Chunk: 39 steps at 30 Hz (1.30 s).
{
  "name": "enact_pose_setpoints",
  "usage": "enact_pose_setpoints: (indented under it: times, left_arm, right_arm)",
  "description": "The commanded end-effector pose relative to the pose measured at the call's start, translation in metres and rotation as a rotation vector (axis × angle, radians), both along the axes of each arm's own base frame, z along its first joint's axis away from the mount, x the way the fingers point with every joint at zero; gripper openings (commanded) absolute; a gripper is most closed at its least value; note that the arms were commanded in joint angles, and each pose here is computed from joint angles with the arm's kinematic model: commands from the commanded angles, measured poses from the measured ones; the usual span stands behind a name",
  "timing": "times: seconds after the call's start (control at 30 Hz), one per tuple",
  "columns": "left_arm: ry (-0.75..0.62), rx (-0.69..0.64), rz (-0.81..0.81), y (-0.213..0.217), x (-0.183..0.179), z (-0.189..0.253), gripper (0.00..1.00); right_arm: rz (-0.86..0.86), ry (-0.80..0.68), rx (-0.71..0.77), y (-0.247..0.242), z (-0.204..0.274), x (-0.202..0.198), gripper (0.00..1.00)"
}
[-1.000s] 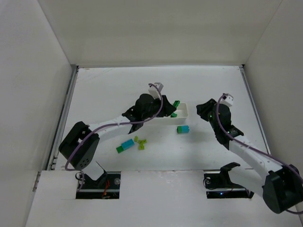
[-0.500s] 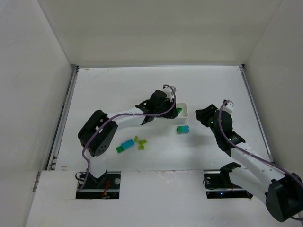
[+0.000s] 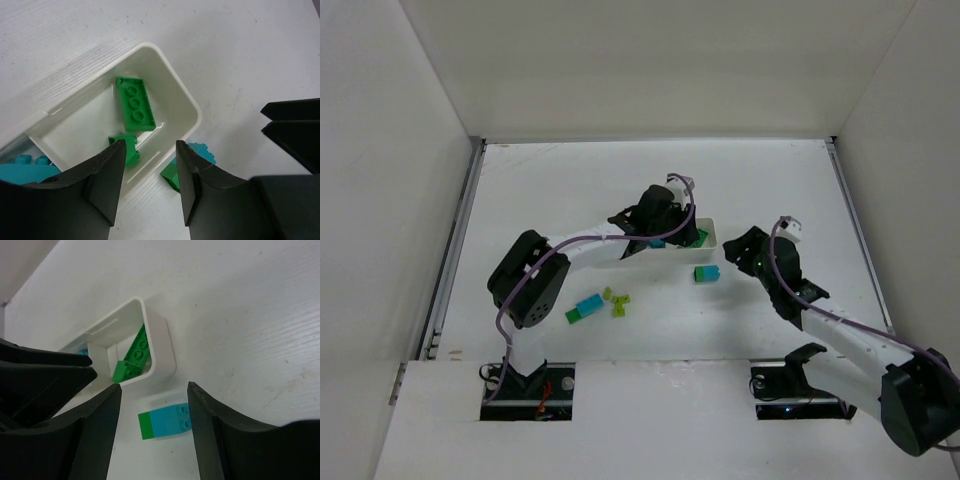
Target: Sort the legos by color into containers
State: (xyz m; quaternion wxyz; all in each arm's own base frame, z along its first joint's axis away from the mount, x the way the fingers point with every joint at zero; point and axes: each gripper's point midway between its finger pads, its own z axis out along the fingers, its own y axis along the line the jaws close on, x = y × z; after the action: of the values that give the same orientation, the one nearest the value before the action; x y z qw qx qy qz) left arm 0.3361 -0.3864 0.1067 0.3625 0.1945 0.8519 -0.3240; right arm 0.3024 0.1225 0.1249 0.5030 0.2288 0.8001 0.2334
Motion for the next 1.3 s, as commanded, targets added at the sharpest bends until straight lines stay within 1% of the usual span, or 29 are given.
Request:
enact_pose_setpoints:
  times: [0.0, 0.1, 0.2, 0.3, 0.33, 0.43, 0.53, 0.67, 0.77, 1.07, 1.17, 1.27]
  left_arm:
    - [-0.055, -0.039, -0.016, -0.006, 0.006, 0.027, 0.42]
    - [-0.067, -0.053, 0.000, 0.000, 0.003, 0.034, 0.42]
    - [-0.082, -0.091, 0.023, 0.010, -0.007, 0.047, 0.42]
    - [-0.078, -0.130, 0.048, 0.021, -0.025, 0.053, 0.42]
    - [-0.074, -0.140, 0.057, 0.025, -0.032, 0.052, 0.42]
    - [-0.048, -0.162, 0.082, 0.038, -0.055, 0.048, 0.43]
    - [-0.024, -0.179, 0.099, 0.049, -0.076, 0.043, 0.46]
    - [-0.030, -0.196, 0.116, 0.060, -0.096, 0.038, 0.50]
    - [-0.035, -0.198, 0.134, 0.069, -0.103, 0.033, 0.51]
    - [-0.001, -0.210, 0.182, 0.092, -0.113, 0.020, 0.51]
    - [0.019, -0.208, 0.200, 0.098, -0.114, 0.013, 0.54]
    - [0.049, -0.223, 0.212, 0.101, -0.118, 0.009, 0.56]
  right_arm:
    - [0.018, 0.008, 0.013, 0.009, -0.005, 0.000, 0.62]
    - [0.044, 0.042, -0.008, 0.017, -0.014, -0.001, 0.63]
    - [0.061, 0.090, -0.032, 0.021, -0.026, 0.000, 0.62]
    - [0.087, 0.132, -0.040, 0.029, -0.036, 0.002, 0.57]
    - [0.092, 0.146, -0.041, 0.031, -0.040, 0.002, 0.56]
    - [0.089, 0.181, -0.047, 0.034, -0.049, 0.005, 0.58]
    - [0.100, 0.202, -0.053, 0.038, -0.054, 0.006, 0.61]
    - [0.153, 0.228, -0.038, 0.055, -0.059, -0.001, 0.61]
    - [0.197, 0.248, -0.019, 0.070, -0.064, -0.010, 0.58]
    - [0.311, 0.241, -0.009, 0.120, -0.062, -0.027, 0.58]
    - [0.354, 0.235, 0.000, 0.138, -0.059, -0.028, 0.57]
    - [0.394, 0.216, 0.039, 0.151, -0.046, -0.031, 0.57]
